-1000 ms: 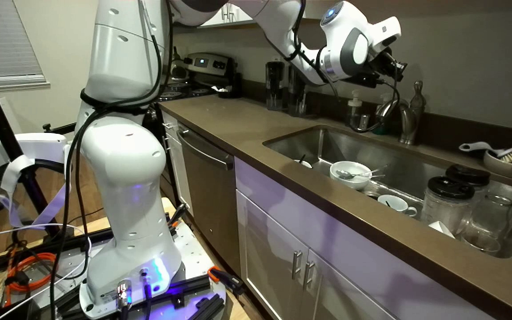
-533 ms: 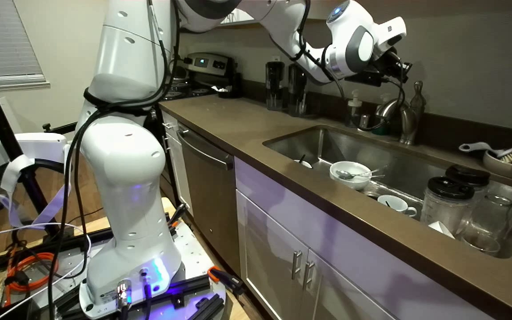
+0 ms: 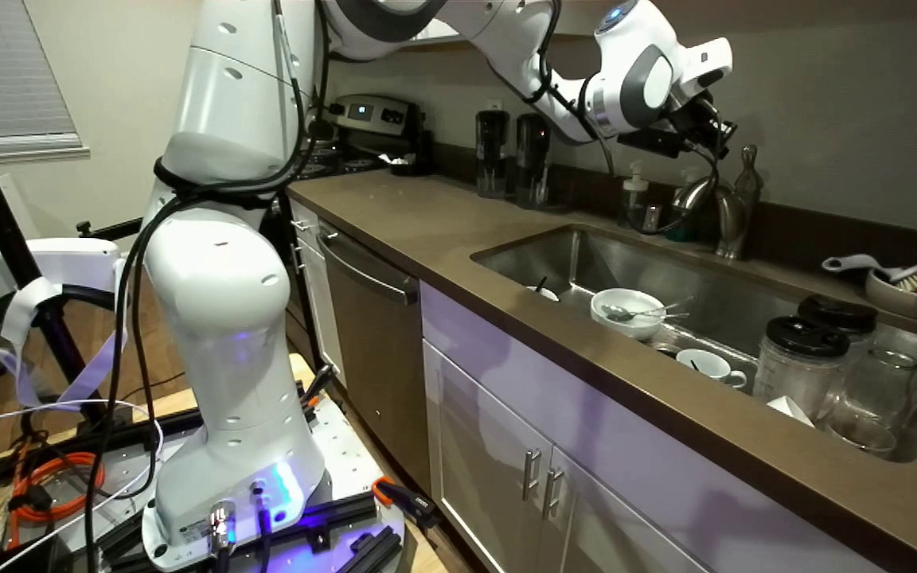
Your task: Push the tap lever up
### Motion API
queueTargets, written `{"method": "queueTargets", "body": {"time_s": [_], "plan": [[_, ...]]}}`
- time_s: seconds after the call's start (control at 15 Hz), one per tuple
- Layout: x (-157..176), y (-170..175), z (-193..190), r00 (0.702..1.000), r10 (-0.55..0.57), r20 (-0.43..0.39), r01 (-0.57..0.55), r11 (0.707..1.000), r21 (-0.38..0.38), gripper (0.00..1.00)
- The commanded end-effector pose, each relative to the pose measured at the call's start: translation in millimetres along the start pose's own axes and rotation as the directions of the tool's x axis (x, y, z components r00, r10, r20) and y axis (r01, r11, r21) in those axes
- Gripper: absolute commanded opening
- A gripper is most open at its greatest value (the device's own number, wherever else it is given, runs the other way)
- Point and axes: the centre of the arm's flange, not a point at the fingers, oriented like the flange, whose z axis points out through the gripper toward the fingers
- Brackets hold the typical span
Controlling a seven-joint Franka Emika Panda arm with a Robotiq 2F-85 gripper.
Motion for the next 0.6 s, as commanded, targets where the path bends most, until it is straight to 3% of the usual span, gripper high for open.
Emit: {"method": "queueTargets", "body": {"time_s": [0.0,0.53], "plan": [[12.7,6.3,8.2,1.0,0.016,0.016,-0.016,1.0,-0.014,0.03],[19.2,12.1,29.7,0.999,0.04,0.009,-0.04,0.999,-0.014,0.03]]}}
